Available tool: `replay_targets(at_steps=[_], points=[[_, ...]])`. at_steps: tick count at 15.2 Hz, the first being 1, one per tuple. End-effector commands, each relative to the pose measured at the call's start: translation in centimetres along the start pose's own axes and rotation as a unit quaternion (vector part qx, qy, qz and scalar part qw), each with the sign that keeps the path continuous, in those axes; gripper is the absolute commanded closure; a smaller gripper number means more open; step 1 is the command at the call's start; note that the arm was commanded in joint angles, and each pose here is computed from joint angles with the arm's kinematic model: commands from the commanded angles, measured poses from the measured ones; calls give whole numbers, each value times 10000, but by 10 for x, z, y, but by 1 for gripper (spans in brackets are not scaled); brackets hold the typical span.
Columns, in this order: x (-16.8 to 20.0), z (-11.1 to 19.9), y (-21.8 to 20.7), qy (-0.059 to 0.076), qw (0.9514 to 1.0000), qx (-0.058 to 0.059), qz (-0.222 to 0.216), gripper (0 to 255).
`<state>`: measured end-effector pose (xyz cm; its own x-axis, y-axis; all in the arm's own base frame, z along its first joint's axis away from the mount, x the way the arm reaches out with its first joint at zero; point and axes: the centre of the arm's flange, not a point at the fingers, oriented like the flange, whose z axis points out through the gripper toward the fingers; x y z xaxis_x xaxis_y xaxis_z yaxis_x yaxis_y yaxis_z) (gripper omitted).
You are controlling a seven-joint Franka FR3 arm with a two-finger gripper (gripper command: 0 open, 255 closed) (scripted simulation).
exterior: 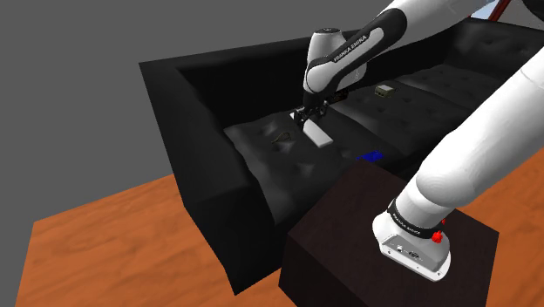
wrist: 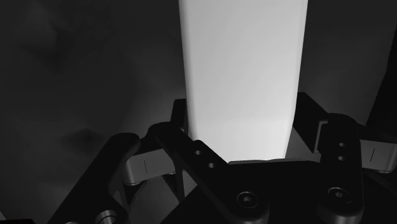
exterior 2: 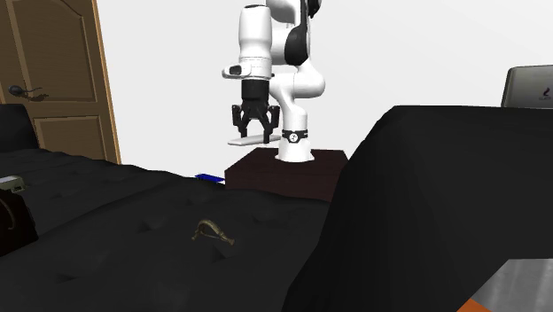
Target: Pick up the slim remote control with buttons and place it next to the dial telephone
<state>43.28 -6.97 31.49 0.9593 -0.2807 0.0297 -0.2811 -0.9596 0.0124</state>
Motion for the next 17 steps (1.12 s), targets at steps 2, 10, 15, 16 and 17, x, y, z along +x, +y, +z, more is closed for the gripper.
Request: replay_targets(at_steps=[2, 10, 15, 16, 17], points=[[7, -11, 11, -1, 10000, 0, 0, 255], [62, -8, 102, -1, 10000, 0, 0, 255], [96, -6, 158, -1, 10000, 0, 0, 255], [103, -6, 169, -1, 10000, 0, 0, 255], [110, -6, 181, -1, 10000, 0, 0, 255]])
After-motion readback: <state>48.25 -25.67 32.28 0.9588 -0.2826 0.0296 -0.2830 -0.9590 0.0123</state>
